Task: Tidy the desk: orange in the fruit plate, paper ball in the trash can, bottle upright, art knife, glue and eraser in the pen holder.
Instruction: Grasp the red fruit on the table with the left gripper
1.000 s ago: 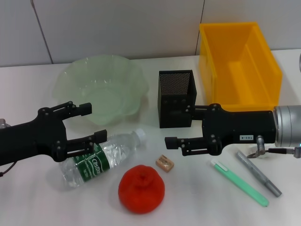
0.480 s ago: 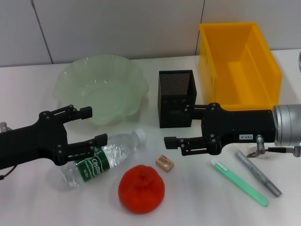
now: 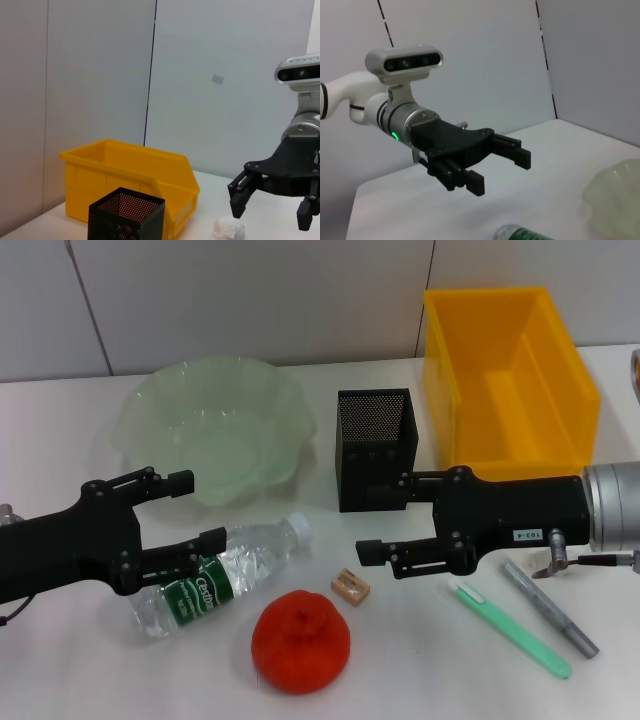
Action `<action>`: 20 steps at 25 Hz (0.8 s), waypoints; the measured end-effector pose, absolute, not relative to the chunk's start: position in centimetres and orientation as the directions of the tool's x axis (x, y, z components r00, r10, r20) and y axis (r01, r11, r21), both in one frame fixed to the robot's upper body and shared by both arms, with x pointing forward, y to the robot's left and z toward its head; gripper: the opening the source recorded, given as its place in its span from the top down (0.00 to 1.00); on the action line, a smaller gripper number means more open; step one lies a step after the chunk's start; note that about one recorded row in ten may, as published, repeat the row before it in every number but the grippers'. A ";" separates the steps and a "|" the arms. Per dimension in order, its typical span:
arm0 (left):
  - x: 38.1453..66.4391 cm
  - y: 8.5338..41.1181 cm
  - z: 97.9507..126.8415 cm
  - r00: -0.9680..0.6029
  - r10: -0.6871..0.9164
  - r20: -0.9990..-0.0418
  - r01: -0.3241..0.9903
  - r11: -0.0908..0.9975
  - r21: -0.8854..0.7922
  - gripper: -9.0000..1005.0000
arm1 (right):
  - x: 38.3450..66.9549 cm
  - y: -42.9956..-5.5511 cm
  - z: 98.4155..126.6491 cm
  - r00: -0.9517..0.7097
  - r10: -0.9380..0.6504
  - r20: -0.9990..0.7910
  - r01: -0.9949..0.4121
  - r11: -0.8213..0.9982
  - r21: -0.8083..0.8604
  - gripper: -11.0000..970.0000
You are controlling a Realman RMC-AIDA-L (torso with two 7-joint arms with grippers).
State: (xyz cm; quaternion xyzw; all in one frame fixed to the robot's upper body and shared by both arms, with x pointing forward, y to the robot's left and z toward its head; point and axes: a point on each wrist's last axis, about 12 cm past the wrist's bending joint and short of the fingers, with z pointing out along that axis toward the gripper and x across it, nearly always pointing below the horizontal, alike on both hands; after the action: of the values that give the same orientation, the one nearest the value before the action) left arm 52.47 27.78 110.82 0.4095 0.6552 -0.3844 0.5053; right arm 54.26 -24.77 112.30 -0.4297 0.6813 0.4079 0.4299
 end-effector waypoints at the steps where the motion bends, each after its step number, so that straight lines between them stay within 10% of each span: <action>1: 52.5 27.8 110.8 -0.154 0.148 -0.977 0.925 0.369 -0.090 0.19 | 54.2 -24.8 112.3 -0.262 -0.239 -0.935 -0.936 0.297 0.186 0.21; 20: 52.4 27.5 110.7 -0.148 0.157 -0.976 0.930 0.357 -0.084 0.19 | 54.3 -24.8 112.2 -0.267 -0.242 -0.933 -0.934 0.305 0.188 0.21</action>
State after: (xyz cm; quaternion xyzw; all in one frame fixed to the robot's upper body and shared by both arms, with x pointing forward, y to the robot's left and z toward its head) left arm 52.42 27.49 110.66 0.4164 0.6528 -0.3848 0.5025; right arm 54.30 -24.79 112.21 -0.4288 0.6855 0.4045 0.4274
